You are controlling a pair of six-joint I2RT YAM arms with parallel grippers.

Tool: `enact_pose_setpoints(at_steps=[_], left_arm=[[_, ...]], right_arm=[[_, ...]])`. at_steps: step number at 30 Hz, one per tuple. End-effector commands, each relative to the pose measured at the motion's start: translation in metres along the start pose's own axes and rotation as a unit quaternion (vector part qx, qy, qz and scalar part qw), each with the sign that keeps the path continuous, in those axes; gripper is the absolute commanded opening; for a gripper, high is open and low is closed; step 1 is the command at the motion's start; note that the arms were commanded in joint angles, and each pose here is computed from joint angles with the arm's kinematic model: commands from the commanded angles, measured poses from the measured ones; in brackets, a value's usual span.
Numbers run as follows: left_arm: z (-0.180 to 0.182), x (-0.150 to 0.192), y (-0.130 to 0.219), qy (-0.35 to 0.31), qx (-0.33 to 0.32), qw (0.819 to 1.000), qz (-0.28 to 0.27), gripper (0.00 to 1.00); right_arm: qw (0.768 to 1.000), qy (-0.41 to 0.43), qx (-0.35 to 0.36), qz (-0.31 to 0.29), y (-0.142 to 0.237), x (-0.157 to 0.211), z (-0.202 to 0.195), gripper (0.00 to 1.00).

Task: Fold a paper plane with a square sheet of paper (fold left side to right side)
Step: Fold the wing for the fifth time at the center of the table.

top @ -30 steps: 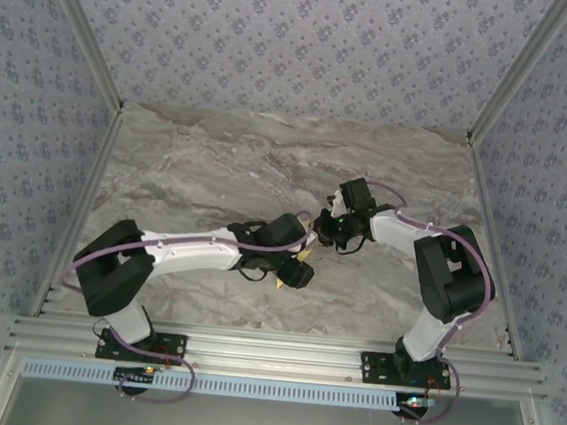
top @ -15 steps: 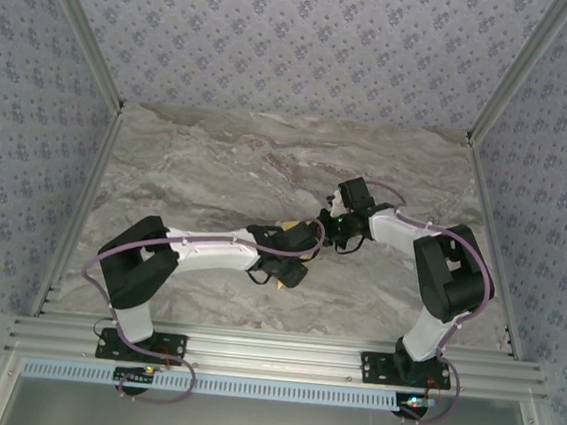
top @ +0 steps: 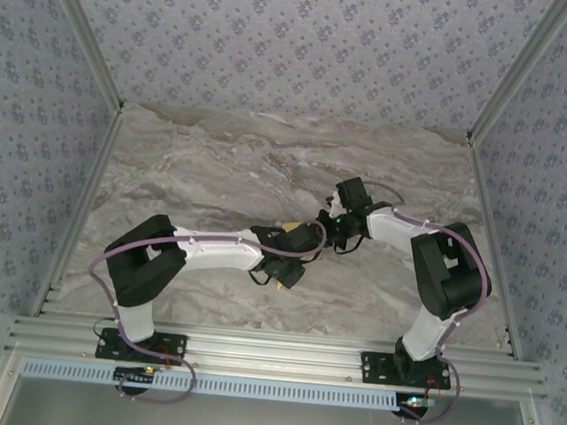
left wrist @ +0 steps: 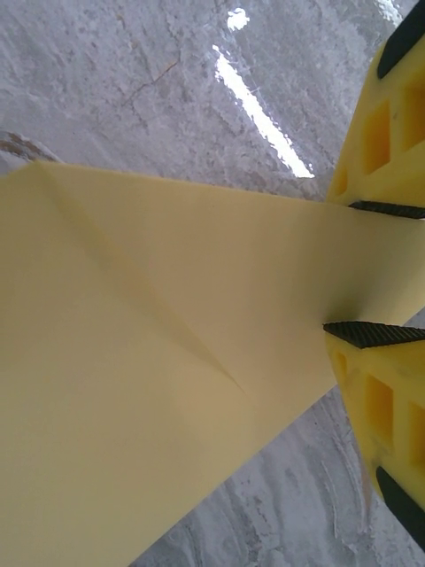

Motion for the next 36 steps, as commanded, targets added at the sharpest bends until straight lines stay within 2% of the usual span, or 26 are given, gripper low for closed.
enact_pose_setpoints(at_steps=[1, 8, 12, 18, 24, 29, 36], left_arm=[[-0.006, -0.003, 0.001, -0.005, 0.002, 1.0, 0.002, 0.34], [-0.008, -0.003, -0.001, -0.006, 0.009, 1.0, 0.005, 0.26], [-0.008, -0.003, -0.001, -0.006, 0.01, 1.0, 0.004, 0.21], [-0.006, -0.007, 0.004, 0.014, 0.039, 0.999, -0.002, 0.16], [-0.003, -0.017, 0.011, 0.061, 0.109, 0.992, -0.012, 0.15], [-0.001, -0.026, 0.015, 0.106, 0.18, 0.978, -0.019, 0.15], [0.006, -0.04, 0.018, 0.189, 0.287, 0.939, -0.034, 0.13]], right_arm=[[1.0, 0.003, 0.011, 0.012, -0.003, 0.001, -0.001, 0.0], [1.0, 0.006, 0.013, 0.012, -0.003, 0.001, -0.002, 0.0], [1.0, 0.011, 0.011, 0.008, -0.001, 0.0, 0.0, 0.03], [0.997, 0.047, 0.019, -0.057, 0.03, -0.014, 0.009, 0.28], [0.98, 0.102, 0.08, -0.151, 0.091, -0.019, 0.006, 0.53], [0.969, 0.124, 0.109, -0.183, 0.119, -0.007, -0.011, 0.65], [0.97, 0.146, 0.084, -0.175, 0.107, 0.014, -0.015, 0.66]])
Point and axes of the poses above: each hand's point on the last joint's axis, 136 mm out from that joint toward the fingers, its own y axis back along the fingers, its own z axis along the line the jaws close on, x = y × z, the point moved 3 cm from there along y, back along the fingers, and after that the axes turned 13 degrees about y, right-handed, at the moved point
